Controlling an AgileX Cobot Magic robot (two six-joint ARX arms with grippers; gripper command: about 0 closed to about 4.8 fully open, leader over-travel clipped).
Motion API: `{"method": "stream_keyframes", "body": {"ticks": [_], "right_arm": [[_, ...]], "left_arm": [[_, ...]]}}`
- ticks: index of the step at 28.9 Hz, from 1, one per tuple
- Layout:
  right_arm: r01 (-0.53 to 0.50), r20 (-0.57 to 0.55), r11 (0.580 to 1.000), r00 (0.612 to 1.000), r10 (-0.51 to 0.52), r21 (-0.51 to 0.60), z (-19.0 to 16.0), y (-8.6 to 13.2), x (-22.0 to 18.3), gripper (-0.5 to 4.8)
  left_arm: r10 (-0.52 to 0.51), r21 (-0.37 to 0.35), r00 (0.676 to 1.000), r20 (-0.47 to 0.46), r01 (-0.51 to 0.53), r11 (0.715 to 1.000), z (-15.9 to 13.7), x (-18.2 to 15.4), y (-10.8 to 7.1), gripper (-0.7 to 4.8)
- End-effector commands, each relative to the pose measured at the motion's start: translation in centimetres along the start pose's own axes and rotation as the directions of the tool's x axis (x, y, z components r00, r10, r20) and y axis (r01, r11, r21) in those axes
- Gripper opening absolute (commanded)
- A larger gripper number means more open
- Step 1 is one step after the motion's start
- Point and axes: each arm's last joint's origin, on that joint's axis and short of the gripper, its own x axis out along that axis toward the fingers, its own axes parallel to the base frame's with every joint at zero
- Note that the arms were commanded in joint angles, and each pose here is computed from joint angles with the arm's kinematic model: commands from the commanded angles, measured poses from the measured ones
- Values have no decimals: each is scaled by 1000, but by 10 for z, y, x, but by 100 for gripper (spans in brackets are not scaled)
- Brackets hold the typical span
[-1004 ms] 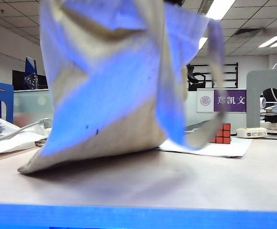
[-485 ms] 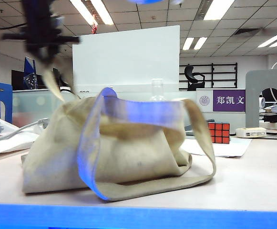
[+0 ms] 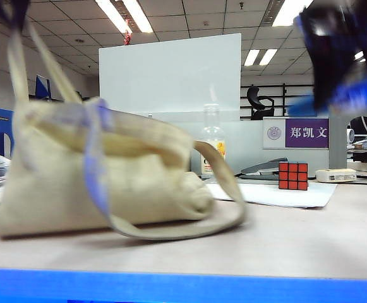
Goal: Take the glasses case out of the canvas bag and put it on the table.
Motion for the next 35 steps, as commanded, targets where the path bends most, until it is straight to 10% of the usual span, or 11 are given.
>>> {"method": "stream_keyframes", "body": {"ticks": [1, 4, 7, 9, 13, 16, 20, 25, 29, 33, 35], "right_arm": [[-65, 29, 994, 998, 63, 84, -11, -15, 40, 217], [-112, -57, 981, 991, 123, 159, -19, -21, 69, 347], [-171, -88, 964, 978, 192, 203, -22, -20, 84, 479], [-210, -62, 951, 971, 229, 225, -19, -18, 85, 479], [-260, 28, 935, 965, 261, 242, 4, -17, 70, 479], [-325, 151, 924, 942, 298, 202, 35, -19, 40, 479], [-393, 368, 913, 870, 329, 112, 74, -19, -28, 477], [-311, 636, 950, 729, 252, -20, 85, -19, -137, 143], [-213, 790, 977, 597, 140, -12, 66, -18, -202, 135], [-202, 816, 979, 563, 132, -19, 46, -14, -229, 135], [-206, 797, 978, 589, 133, -11, 38, -13, -233, 135]], "left_arm": [[-239, 141, 962, 132, 220, 965, 26, -34, -12, -5], [-461, 178, 880, 114, 438, 881, 34, -53, -20, -4], [-796, 221, 603, -58, 785, 579, 35, -63, -32, 9], [-863, 224, 492, -113, 859, 460, 35, -65, -35, 75], [-846, 251, 528, -65, 830, 499, 33, -66, -43, 437], [-866, 267, 500, 15, 833, 485, 42, -75, -49, 479], [-932, 366, 314, 182, 858, 360, 72, -109, -57, 479], [-941, 566, 13, 338, 796, 214, 107, -172, -61, 479], [-937, 539, 130, 325, 788, 296, 114, -178, -61, 479], [-820, 400, 529, 220, 717, 570, 92, -125, -58, 479], [-744, 295, 658, 110, 694, 657, 76, -89, -57, 479]]}}
